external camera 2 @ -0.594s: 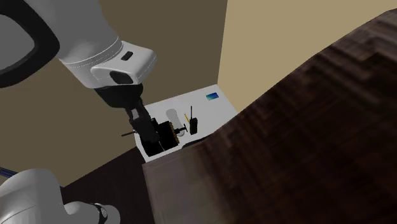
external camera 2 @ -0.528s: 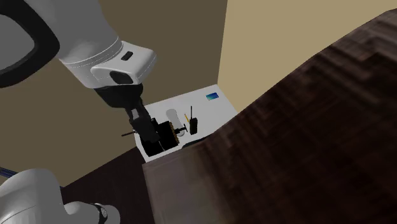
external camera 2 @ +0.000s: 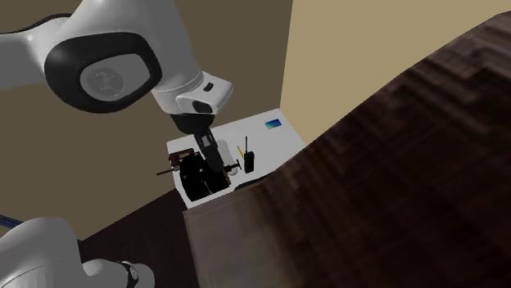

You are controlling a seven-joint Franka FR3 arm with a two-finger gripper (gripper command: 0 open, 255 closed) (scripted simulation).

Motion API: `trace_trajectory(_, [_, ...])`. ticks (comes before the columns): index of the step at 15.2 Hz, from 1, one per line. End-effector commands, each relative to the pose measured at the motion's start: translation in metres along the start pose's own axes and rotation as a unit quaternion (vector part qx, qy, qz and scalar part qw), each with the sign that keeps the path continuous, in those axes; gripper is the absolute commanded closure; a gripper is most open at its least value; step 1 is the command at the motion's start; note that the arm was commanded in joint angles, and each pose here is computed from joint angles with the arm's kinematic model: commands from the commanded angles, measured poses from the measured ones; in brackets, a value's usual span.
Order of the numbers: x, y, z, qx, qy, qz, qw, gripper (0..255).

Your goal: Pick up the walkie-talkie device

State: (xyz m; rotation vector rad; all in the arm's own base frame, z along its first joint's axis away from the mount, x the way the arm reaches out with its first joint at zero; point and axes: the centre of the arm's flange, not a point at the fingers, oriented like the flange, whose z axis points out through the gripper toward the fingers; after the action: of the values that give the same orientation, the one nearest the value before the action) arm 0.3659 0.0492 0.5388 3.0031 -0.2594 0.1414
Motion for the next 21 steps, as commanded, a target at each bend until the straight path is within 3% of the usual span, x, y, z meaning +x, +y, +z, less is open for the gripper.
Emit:
trace_trajectory(1, [0.015,-0.016,0.018,0.002,-0.007,0.010,0.9999,0])
trace_trajectory(11, [0.085,-0.086,0.112,0.009,-0.046,0.057,0.9973,0])
trace_trajectory(21, [0.154,-0.150,0.210,0.016,-0.084,0.104,0.9909,0])
